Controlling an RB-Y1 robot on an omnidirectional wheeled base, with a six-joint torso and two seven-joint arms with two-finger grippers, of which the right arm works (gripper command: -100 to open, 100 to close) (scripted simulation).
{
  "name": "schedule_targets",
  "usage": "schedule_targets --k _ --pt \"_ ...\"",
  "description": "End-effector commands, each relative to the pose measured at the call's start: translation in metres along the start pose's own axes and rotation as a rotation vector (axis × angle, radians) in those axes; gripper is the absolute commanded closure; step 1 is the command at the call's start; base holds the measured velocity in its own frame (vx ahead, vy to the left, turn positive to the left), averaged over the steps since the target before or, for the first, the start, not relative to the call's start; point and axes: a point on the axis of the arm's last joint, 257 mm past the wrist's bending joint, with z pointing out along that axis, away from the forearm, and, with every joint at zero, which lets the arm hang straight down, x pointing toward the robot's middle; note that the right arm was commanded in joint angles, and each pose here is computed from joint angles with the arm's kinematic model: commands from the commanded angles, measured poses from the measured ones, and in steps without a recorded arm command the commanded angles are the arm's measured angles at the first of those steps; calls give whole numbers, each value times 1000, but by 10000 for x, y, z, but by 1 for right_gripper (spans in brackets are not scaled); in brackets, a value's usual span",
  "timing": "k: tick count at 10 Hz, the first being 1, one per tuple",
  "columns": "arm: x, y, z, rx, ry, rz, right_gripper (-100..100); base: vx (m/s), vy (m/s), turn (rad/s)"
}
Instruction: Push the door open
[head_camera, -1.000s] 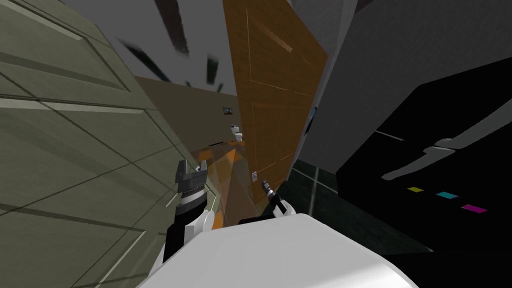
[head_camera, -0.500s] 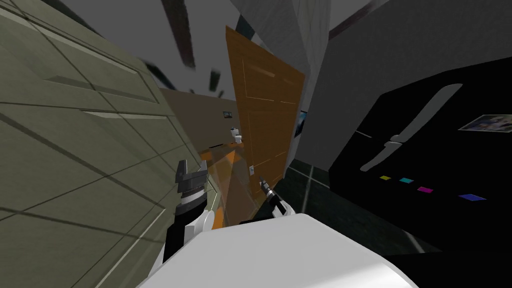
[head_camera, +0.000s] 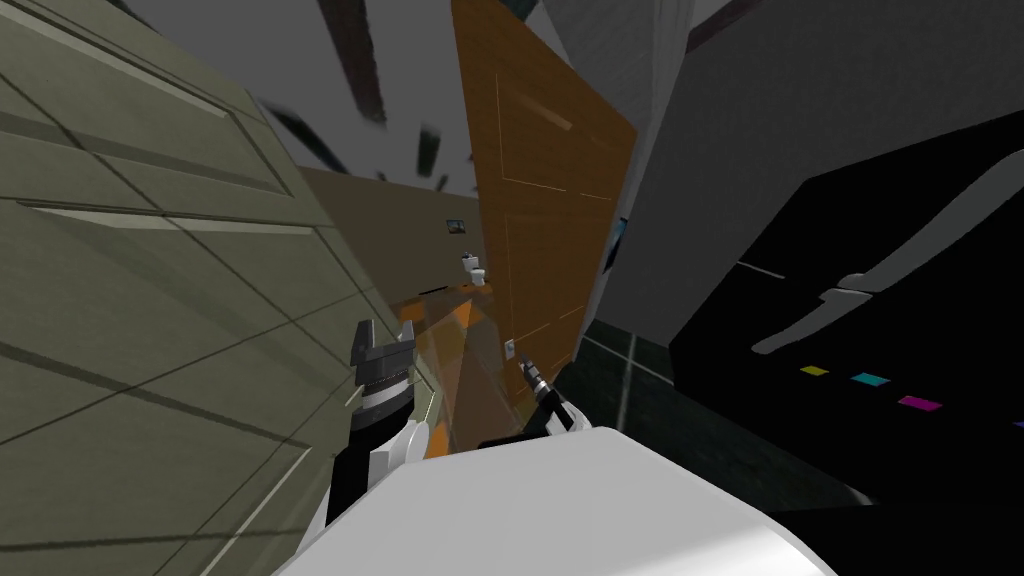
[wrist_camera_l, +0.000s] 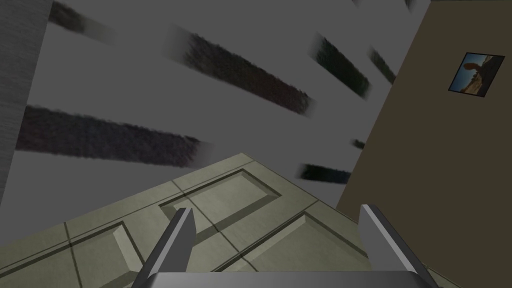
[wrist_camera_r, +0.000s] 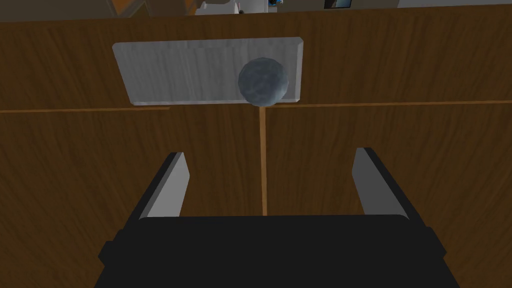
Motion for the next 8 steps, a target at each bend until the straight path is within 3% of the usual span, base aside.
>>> schedule_targets --k 1,7,8 --pt "-12 -1 -8 -3 -4 -2 -100 162 88 31" --pt "5 8 -19 -11 -12 3 -100 140 72 12" --pt "5 8 -19 -11 -12 3 100 -10 -5 12"
